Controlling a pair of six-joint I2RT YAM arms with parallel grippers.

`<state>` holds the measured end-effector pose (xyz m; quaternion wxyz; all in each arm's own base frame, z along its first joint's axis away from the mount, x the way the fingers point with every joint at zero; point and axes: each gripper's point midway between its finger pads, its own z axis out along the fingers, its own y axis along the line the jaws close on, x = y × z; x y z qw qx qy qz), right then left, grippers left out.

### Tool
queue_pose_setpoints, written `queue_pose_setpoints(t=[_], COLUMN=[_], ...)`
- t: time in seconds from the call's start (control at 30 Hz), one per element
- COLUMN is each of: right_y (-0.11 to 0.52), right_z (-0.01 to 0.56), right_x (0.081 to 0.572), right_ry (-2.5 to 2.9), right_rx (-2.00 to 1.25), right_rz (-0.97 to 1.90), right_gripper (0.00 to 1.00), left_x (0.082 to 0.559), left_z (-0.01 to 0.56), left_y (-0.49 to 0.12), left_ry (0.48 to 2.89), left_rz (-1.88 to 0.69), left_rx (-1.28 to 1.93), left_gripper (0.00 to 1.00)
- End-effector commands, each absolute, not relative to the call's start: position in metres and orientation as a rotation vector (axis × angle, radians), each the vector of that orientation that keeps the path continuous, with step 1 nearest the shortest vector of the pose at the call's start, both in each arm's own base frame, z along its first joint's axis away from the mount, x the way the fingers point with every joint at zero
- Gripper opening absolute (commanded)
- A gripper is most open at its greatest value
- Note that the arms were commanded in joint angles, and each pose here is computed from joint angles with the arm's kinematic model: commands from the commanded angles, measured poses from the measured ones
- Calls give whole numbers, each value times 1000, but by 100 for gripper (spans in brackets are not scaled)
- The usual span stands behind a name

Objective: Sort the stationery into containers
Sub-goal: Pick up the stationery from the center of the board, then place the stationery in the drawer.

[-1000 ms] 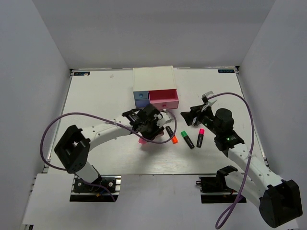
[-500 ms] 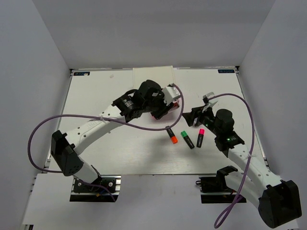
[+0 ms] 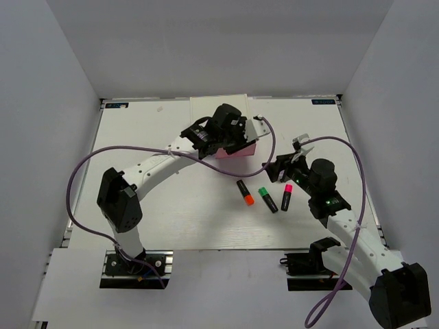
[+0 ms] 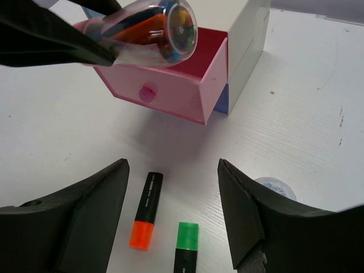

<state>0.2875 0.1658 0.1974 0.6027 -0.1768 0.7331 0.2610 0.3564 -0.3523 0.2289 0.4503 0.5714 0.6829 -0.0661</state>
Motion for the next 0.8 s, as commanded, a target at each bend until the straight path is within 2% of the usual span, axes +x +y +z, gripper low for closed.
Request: queue_pose_setpoints(t=[0.0, 0.3, 0.43, 0.57, 0.63, 0.77], right_y=[164, 161, 162, 160, 160, 160], right_z=[204, 200, 201, 202, 200, 200], right_x=[286, 283, 282, 283, 283, 283], right_ry=[1662, 1669, 1666, 1662, 1667, 1668], right_rx=[-403, -387, -382, -376, -374, -375], right_rz=[609, 618, 625, 619, 619, 625], right_gripper=[70, 70, 70, 70, 70, 70], left_x=[387, 408, 408, 409, 408, 407], left_z=[270, 258, 246, 242, 237, 238], left_y=[-349, -344, -344, -341, -340, -337], left_ry=[1575, 1592, 1608, 1627, 1634, 1637], left_rz=[-82, -40, -38, -24, -23, -14], left_rx=[1322, 1299, 1312, 1301, 1307, 1303], left_gripper=[0, 0, 7, 23, 28, 34])
